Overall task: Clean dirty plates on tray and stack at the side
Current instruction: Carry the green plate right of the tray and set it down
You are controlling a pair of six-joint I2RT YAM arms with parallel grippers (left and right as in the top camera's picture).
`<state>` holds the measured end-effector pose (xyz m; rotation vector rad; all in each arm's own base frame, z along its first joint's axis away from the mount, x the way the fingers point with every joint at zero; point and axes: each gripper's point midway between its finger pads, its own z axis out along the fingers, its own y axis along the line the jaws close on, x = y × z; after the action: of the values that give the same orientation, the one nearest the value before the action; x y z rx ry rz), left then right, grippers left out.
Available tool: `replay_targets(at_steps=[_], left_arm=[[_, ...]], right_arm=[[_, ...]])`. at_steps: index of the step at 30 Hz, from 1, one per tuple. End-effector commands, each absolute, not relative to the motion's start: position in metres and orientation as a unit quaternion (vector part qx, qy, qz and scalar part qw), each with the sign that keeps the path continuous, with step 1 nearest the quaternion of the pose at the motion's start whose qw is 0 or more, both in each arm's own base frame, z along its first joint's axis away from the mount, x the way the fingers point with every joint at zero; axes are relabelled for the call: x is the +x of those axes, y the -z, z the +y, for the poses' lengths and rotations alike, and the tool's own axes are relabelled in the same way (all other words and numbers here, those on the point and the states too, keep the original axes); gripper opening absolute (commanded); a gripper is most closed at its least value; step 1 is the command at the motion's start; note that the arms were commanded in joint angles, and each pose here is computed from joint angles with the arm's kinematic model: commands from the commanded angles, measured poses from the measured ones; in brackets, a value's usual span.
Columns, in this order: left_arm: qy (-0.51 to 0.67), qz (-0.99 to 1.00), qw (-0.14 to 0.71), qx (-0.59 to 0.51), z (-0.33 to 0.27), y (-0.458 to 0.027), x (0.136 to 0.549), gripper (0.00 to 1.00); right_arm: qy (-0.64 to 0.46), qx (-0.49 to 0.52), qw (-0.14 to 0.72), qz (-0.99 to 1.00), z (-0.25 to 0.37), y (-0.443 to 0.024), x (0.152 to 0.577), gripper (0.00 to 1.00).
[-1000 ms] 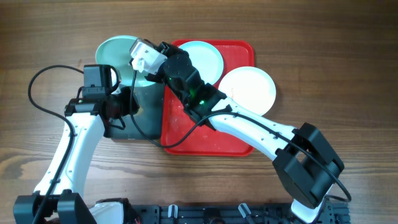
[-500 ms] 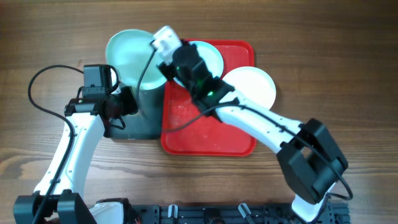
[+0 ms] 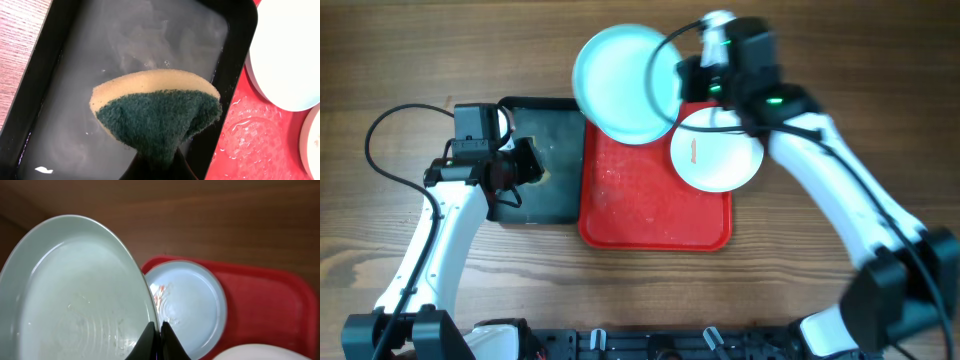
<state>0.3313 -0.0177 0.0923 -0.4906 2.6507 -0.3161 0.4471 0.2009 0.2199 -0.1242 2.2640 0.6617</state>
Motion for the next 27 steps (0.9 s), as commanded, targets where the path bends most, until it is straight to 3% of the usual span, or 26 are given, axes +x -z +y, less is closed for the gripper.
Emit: replay_targets(at_steps=[1,8,17,27], left_arm=[[0.117,0.956,0.208,-0.169,-0.019,-0.089,0.33,0.04],[0.117,0.956,0.208,-0.169,-0.019,-0.089,0.33,0.04],[0.117,0.956,0.209,-0.169,-0.019,-0.089,0.33,0.04],[0.118,0.954,0.217,-0.168,-0.019,-0.091,0.334,0.04]], right_arm=[[-0.269,-0.024,0.4,0.876,0.153,-0.262,0.441,0.04],[-0.203,0.1,0.375,0.899,0.031,-0.244,0.438,0.04],[-0.097,0.193,0.389,0.896,-0.063,-0.23,0.44,0.04],[-0.054,0.222,0.343,0.911,-0.085,-0.184,0.445,0.04]])
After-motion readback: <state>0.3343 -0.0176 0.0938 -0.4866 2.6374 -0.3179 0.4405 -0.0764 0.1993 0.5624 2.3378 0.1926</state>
